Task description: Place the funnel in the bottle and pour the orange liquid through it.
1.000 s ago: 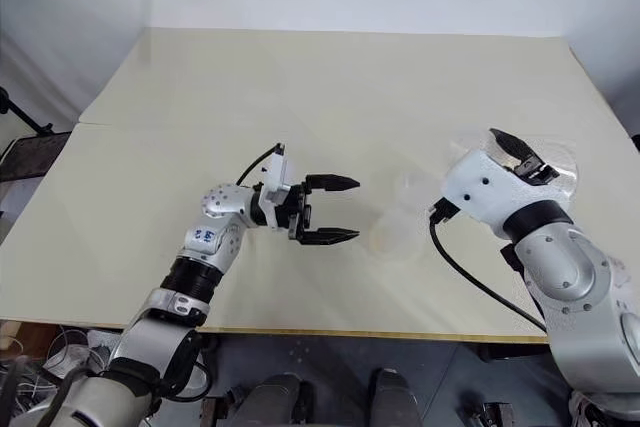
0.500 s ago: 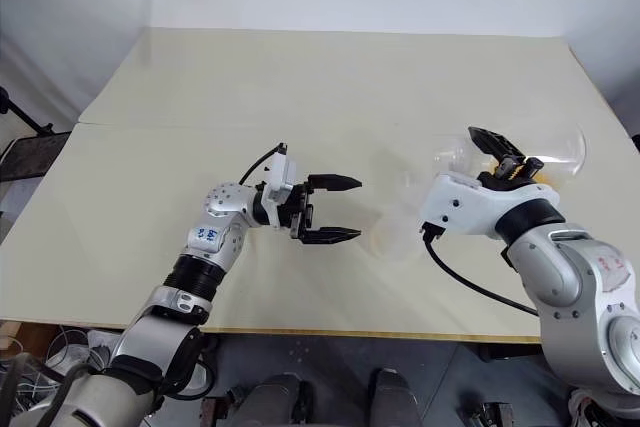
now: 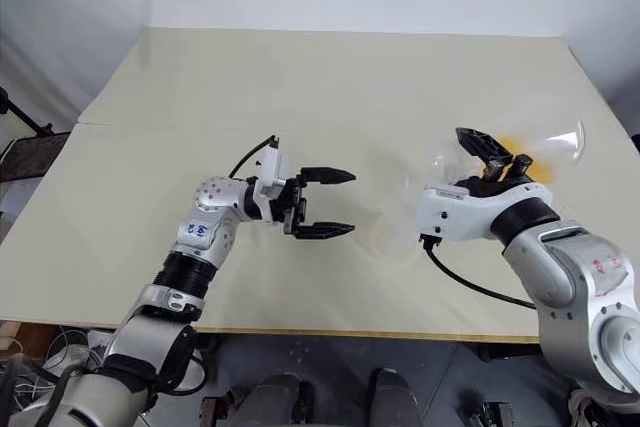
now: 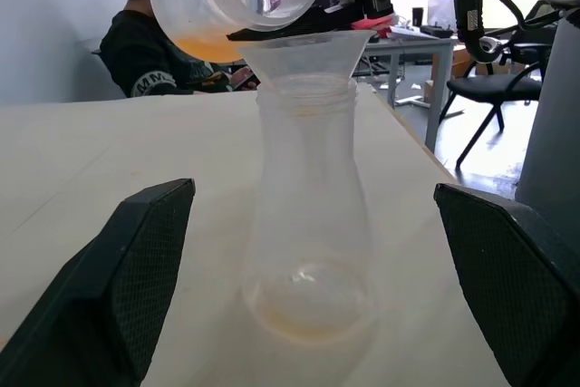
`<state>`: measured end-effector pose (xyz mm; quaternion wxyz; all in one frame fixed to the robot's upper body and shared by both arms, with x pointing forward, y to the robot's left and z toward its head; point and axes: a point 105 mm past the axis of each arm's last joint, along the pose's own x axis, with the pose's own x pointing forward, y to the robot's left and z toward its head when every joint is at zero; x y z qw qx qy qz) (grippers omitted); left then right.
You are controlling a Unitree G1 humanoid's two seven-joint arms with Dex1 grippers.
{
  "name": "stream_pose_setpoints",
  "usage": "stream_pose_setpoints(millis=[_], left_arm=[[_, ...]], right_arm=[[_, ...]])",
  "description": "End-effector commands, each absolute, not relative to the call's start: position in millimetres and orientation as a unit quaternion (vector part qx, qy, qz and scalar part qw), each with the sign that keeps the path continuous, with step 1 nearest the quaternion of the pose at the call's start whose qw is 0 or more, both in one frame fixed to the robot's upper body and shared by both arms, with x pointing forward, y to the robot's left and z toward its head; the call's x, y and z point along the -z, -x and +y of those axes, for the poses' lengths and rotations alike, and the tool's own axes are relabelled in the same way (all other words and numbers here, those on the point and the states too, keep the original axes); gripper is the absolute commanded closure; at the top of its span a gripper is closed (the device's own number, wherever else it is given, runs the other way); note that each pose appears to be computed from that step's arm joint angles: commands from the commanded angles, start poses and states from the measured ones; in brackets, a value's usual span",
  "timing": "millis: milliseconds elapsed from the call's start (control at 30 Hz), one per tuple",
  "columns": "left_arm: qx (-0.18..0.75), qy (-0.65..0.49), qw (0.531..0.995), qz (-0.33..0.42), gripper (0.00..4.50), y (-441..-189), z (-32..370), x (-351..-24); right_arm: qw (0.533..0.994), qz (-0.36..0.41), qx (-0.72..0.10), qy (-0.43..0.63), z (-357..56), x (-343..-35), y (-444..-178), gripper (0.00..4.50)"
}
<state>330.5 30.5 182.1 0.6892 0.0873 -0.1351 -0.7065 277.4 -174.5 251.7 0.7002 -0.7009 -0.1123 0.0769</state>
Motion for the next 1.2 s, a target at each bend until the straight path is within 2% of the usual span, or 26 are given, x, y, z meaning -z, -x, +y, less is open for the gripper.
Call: stream_pose_setpoints(millis=[33,833,1200], left_arm=[[0.707,-0.103,0.680,-0.163,0.00,-328.3,31.1,-201.0],[0.704,-0.099,0.686,-0.157,0.00,-330.0,36.8,-204.8],[0.718,-0.103,0.668,-0.169,0.00,-323.8,37.4,-212.0]], right_arm=[[0.686,-0.138,-0.048,0.713,-175.7,-268.3,-273.6,2.02],[0.646,-0.138,-0.056,0.749,-180.8,-266.5,-272.4,2.02],[0.627,-0.143,-0.056,0.764,-182.2,-266.8,-273.7,2.02]])
